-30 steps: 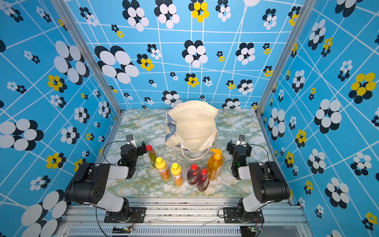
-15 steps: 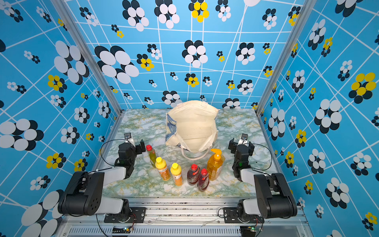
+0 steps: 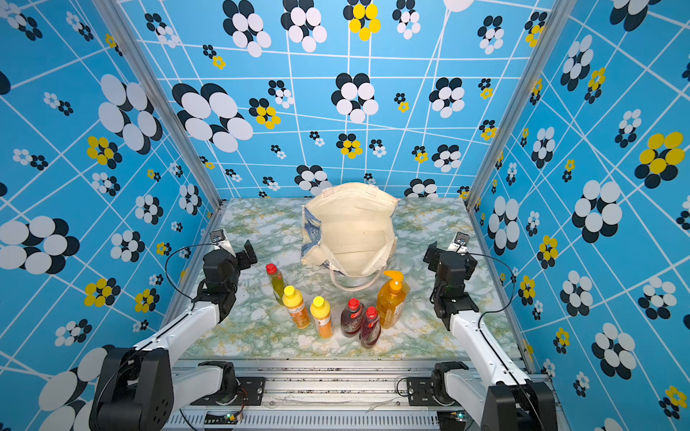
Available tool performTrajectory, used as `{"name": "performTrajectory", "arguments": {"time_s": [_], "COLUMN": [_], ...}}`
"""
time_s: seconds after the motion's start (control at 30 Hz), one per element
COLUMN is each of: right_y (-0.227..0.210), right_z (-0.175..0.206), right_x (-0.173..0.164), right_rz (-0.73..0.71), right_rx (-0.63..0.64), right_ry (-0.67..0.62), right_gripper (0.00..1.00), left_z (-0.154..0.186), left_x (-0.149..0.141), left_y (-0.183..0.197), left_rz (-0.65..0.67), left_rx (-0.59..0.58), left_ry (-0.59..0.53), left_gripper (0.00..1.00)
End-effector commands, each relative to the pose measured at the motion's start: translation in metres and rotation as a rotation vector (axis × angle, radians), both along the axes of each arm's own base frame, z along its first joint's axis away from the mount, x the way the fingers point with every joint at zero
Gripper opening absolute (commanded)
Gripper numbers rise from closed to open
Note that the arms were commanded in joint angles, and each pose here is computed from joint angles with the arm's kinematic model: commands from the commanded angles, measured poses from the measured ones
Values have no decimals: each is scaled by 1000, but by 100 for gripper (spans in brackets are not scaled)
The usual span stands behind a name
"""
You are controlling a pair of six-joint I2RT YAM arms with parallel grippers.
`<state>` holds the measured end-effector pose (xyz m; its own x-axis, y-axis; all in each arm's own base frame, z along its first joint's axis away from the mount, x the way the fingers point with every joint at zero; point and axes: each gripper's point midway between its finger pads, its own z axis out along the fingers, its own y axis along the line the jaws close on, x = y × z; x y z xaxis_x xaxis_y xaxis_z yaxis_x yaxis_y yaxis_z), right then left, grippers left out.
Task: Pack dish soap into the shopping bag
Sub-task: Pick up the bottle of dish soap at the center of the board.
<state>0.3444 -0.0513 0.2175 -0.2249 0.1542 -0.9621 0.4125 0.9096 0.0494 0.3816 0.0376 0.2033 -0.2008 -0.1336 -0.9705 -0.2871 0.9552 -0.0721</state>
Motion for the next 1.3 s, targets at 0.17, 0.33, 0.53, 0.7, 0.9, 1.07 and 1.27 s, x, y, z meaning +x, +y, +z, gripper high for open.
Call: {"name": "performTrajectory", "arguments": {"time_s": [0.17, 0.33, 0.53, 0.7, 0.9, 1.07, 1.27], "right_y": [-1, 14, 39, 69, 122, 154, 183], "right_z": [12, 34, 49, 68, 100, 99, 82], "right_x": [-46, -65, -81, -87, -105, -120, -117], "right_rz": [-32, 20, 65, 161, 415, 598, 721], "right_rx": [98, 200, 292, 316, 252, 147, 4], "right_ry": [212, 302, 383, 378, 374, 476, 606], "right_gripper": [99, 99, 99, 99, 99, 96, 84], "left_z": [71, 96, 120, 136, 145, 144, 121], "left_x": [-19, -32, -24, -12, 3, 14, 15], "left_y": [20, 22, -4, -39, -116, -178, -208], "left_rz": [89, 130, 3, -144, -359, -556, -598], "left_rx": [-176, -292, -397, -456, -362, -337, -298], "left_ry": [-82, -70, -30, 22, 116, 214, 361], "left_gripper": [99, 99, 99, 99, 99, 99, 99]}}
